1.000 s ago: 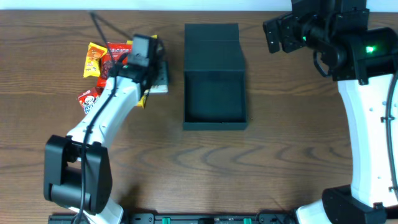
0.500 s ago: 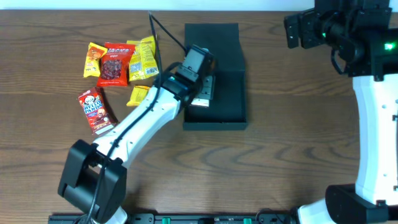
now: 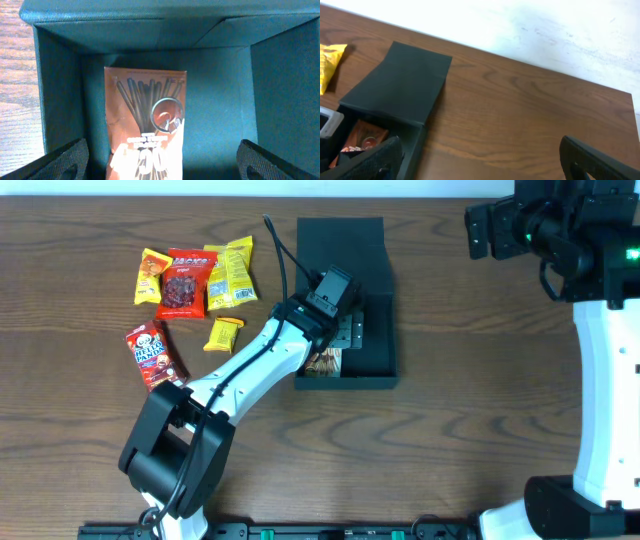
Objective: Pack container
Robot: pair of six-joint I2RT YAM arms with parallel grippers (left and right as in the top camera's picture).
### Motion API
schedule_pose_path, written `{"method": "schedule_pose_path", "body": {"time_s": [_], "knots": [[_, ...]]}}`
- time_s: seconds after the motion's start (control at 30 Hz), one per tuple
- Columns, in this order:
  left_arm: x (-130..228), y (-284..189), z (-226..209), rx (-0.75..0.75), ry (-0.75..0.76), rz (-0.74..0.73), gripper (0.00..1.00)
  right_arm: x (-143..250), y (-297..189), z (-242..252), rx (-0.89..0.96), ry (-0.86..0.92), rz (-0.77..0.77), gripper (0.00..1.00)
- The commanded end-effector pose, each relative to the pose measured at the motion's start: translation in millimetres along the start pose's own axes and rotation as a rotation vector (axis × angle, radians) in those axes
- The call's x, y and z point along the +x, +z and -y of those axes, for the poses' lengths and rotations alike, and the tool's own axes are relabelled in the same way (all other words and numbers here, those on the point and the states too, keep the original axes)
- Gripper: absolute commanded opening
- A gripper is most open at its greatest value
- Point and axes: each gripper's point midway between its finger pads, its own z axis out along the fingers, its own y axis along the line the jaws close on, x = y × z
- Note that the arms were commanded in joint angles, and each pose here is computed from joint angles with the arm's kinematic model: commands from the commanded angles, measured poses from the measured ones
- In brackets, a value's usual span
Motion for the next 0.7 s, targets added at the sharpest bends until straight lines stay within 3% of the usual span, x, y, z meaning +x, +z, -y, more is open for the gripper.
{"method": "schedule_pose_path", "body": {"time_s": [0.0, 0.1, 0.13, 0.23, 0.27, 0.3, 0.47, 0.67], "knots": [[-29, -23, 13, 0.035, -0.013, 0.079, 0.96, 3, -1, 1, -0.004, -0.007, -0.01, 0.99], [-63, -53, 1, -0.02, -0.022, 0.187, 0.96, 11, 7, -11, -0.067, -0.005, -0.032, 0.97], [-76, -66, -12, -0.068, -0.04, 0.228, 0.96, 16, 11, -19, -0.111, -0.003, -0.044, 0.89], [-105, -104, -54, -0.159, -0.116, 0.323, 0.97, 29, 22, -49, -0.277, 0.009, -0.073, 0.24], [-113, -115, -68, -0.167, -0.148, 0.349, 0.97, 35, 27, -61, -0.339, 0.014, -0.087, 0.08], [-119, -124, -82, -0.179, -0.177, 0.367, 0.97, 41, 31, -71, -0.386, 0.018, -0.101, 0.02], [-134, -150, -164, -0.266, -0.321, 0.406, 0.95, 84, 69, -130, -0.569, 0.052, -0.204, 0.02], [-125, -153, -223, -0.279, -0.44, 0.348, 0.95, 141, 123, -190, -0.525, 0.116, -0.415, 0.02]]}}
